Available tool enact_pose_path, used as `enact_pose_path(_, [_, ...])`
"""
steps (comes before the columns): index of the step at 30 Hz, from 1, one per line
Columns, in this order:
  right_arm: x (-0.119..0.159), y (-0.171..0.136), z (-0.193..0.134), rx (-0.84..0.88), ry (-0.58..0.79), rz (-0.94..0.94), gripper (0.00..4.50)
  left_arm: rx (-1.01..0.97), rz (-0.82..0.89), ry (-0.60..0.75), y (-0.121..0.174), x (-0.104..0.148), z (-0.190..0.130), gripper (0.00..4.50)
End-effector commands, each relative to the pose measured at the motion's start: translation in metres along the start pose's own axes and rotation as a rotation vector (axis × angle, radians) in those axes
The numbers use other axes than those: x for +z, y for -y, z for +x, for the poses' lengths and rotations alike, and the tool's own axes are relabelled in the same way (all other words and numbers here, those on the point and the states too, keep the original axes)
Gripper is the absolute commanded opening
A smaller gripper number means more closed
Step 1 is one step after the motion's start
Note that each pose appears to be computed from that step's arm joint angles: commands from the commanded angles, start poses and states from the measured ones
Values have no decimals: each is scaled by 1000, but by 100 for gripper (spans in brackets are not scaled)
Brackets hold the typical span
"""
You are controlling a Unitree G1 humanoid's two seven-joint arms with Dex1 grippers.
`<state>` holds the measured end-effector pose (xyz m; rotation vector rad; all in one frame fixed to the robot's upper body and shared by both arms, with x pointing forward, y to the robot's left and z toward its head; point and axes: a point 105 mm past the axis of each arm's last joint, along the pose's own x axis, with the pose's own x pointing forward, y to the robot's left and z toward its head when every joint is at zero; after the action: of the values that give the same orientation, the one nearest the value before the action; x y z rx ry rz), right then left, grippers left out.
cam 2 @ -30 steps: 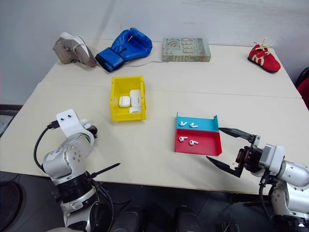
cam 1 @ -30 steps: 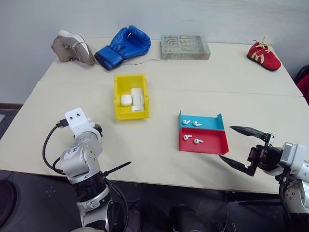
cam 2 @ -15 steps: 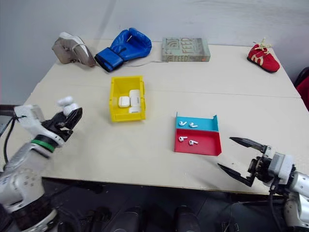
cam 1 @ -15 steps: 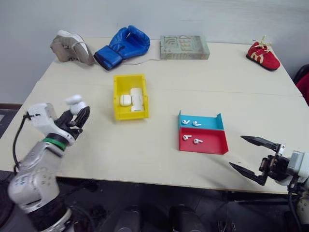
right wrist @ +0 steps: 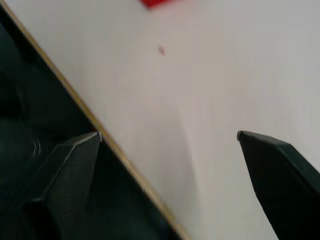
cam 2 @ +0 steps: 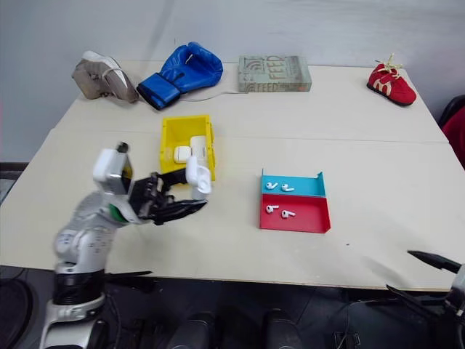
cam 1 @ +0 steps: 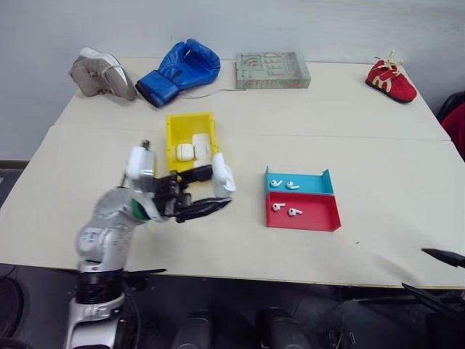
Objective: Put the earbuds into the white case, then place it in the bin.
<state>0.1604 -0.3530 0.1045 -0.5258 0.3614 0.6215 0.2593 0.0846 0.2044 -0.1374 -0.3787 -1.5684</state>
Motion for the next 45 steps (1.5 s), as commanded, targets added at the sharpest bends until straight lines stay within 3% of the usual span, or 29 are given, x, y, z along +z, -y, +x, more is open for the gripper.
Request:
enact_pose_path(1, [51, 3, 21, 59, 93, -64, 450, -69, 109, 84, 8, 8, 9, 282])
enact_pose_path(6, [118, -19, 66, 312, 116, -93, 450, -52, 141, 111, 9, -3, 8, 282])
enact_pose_path(9, [155, -26, 94, 379, 93, -112, 450, -57, 121, 114, 14, -7, 7, 282])
enact_pose_path(15, [186, -28, 130, 419, -27, -192, 450, -67, 83, 100, 23, -13, 2, 282])
enact_pose_path(16, [190, -27, 137, 420, -44, -227, 432, -61, 84, 96, 24, -15, -1, 282])
enact_pose_path(19, [196, -25, 150, 419, -86, -280, 355, -45, 81, 96, 26, -18, -5, 282])
enact_pose_path(24, [201, -23, 166, 418, -118, -345, 181, 14, 92, 94, 22, -20, -12, 282])
enact_pose_path(45, [180, -31, 189, 452, -227, -377, 181, 33, 107, 76, 24, -28, -14, 282])
